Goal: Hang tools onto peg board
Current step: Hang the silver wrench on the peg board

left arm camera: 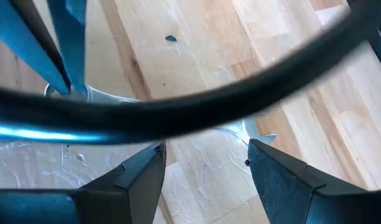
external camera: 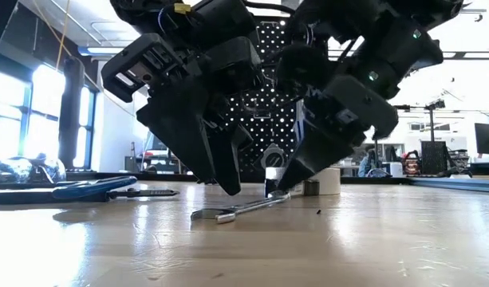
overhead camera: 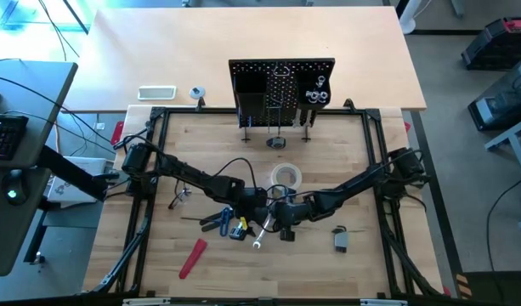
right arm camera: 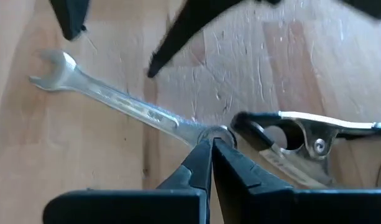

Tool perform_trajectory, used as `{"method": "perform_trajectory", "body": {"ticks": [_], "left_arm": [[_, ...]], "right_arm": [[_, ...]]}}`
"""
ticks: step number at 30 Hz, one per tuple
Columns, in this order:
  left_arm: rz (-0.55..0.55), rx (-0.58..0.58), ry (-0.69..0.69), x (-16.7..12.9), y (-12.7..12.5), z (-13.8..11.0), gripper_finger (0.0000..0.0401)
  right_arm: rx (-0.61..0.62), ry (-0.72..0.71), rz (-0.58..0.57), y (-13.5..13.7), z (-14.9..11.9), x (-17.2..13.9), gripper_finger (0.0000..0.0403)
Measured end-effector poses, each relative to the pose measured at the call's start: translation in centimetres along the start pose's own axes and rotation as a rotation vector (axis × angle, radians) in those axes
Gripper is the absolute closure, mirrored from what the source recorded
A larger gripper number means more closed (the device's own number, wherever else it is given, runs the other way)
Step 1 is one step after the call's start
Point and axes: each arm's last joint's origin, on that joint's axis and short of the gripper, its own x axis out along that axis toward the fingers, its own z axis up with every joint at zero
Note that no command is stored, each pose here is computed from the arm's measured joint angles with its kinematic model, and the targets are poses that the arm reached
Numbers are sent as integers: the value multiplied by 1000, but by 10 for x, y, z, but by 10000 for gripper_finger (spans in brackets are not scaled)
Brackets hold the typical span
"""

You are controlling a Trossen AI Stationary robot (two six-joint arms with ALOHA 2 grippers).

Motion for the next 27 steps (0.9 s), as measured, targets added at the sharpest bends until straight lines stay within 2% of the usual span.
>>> {"method": "perform_trajectory", "body": {"ticks": [17, 27], "left_arm": [[-1, -9, 0, 0, 0, 0, 183], [-3, -8, 37, 0, 0, -4, 183]], "right_arm": [[148, 32, -12, 4, -5, 2, 391], [164, 18, -1, 4, 2, 2, 391]]}}
